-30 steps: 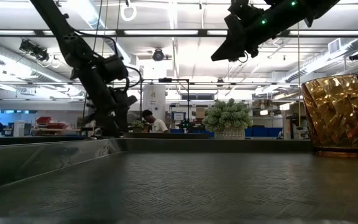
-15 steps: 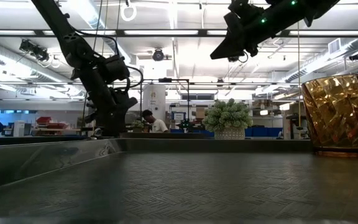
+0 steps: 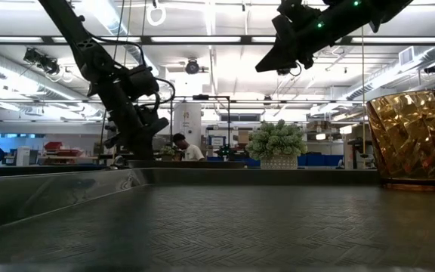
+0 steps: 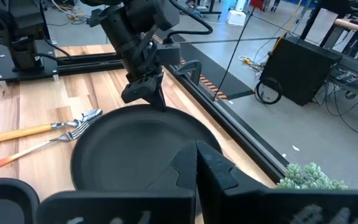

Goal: Pick and place plate/cup/fork/spoon on tray
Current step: Put the black plate on the black serving tray at the bottom left of the orange glass

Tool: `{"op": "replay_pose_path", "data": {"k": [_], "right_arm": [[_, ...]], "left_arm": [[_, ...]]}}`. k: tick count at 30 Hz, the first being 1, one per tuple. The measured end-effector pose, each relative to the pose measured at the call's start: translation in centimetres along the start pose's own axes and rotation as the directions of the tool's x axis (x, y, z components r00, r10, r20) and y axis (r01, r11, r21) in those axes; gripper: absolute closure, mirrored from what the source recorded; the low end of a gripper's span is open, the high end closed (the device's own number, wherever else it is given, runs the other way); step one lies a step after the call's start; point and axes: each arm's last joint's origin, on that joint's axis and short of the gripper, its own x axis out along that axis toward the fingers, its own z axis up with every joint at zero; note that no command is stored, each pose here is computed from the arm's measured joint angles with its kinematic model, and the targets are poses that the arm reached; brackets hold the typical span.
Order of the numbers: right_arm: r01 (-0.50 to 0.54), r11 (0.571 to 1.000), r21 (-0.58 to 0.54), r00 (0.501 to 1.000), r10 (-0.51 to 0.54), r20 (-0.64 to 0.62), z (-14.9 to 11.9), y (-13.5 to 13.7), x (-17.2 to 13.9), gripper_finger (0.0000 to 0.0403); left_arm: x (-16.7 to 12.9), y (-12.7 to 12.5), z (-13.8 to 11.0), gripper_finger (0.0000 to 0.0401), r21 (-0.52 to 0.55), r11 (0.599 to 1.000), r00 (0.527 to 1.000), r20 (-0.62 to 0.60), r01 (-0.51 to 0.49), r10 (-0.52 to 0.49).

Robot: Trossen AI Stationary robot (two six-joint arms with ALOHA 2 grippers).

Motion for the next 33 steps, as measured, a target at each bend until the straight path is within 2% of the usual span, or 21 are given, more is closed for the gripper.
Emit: {"op": "replay_pose_path", "data": {"k": [8, 16, 23, 33], "right_arm": [[0.000, 1.000, -0.001, 1.000, 0.000, 0.000, 0.0, 0.0, 0.0, 0.0398], [0.060, 0.998, -0.020, 0.998, -0.060, 0.017, 0.4, -0.5, -0.6, 0.0398], [0.105, 0.994, -0.020, 0.994, -0.105, 0.008, 1.0, -1.7, -2.2, 0.0398], [0.190, 0.981, -0.024, 0.981, -0.191, -0.032, 1.0, -3.3, -3.7, 0.0398]], "left_arm": [[-0.4, -0.3, 1.7, 0.0390, 0.007, 0.987, 0.987, 0.011, 0.161, -0.161], [-1.7, -2.6, 3.4, 0.0390, 0.086, 0.973, 0.974, -0.088, 0.216, -0.209], [-3.2, -7.0, 3.5, 0.0391, 0.179, 0.939, 0.952, -0.134, 0.295, -0.274], [-5.7, -14.1, 1.0, 0.0391, 0.274, 0.883, 0.924, -0.152, 0.381, -0.351]]}}
